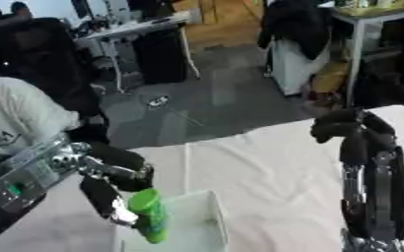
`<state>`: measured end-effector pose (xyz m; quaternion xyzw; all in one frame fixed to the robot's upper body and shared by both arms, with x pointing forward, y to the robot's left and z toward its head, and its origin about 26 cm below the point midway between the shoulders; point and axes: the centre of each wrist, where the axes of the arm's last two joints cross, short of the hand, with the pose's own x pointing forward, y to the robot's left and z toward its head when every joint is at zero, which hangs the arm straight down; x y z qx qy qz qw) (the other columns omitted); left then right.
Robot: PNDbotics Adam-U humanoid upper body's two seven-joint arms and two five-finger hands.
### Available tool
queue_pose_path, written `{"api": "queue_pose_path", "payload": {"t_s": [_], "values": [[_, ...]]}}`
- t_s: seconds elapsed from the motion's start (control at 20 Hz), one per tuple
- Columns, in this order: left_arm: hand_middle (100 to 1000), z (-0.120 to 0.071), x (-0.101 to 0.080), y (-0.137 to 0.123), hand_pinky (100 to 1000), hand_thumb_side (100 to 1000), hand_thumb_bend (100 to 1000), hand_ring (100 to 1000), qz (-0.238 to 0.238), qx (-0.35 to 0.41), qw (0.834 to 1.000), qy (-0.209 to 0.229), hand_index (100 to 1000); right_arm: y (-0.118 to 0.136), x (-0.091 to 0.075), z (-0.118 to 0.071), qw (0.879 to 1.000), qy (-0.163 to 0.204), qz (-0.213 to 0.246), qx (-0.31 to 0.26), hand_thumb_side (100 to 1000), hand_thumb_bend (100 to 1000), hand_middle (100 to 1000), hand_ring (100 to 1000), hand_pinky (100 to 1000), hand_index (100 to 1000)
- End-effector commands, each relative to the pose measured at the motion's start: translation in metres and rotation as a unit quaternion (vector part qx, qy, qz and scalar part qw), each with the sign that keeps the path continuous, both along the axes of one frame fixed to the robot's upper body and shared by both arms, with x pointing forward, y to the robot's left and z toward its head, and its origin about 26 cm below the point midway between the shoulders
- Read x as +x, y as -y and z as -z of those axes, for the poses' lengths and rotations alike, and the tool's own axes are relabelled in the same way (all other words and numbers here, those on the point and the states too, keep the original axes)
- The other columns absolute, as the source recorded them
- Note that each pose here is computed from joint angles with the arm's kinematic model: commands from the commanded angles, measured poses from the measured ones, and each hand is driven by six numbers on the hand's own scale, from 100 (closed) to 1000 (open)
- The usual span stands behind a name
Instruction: Pick up objects on the table and place them in the box.
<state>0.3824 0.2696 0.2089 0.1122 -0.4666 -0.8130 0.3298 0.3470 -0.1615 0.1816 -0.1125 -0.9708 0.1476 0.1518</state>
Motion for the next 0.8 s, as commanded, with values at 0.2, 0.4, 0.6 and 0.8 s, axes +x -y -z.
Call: {"api": "queue_pose_path", "payload": {"t_s": [0.2,0.4,0.6,0.8], "values": [[1000,-0.009,0.002,-0.010,1000,1000,683,1000,0.034,0.130,0.990,0.050,1000,0.001,0.000,-0.005,1.000,0.009,0.000,-0.003,1000,100,543,520,392,558],[1000,-0.016,0.003,-0.013,1000,1000,702,1000,0.030,0.132,0.989,0.066,1000,0.001,0.000,-0.005,1.000,0.008,0.000,-0.003,1000,100,543,520,392,558],[1000,-0.049,-0.008,-0.015,1000,1000,308,1000,0.032,-0.014,0.988,0.153,1000,0.003,0.000,-0.005,1.000,0.008,0.004,-0.003,1000,100,544,521,392,558],[966,-0.046,-0.017,-0.027,939,1000,253,920,-0.015,-0.221,0.942,0.252,1000,0.004,0.001,-0.005,1.000,0.008,0.007,-0.001,1000,100,544,521,393,558]]}}
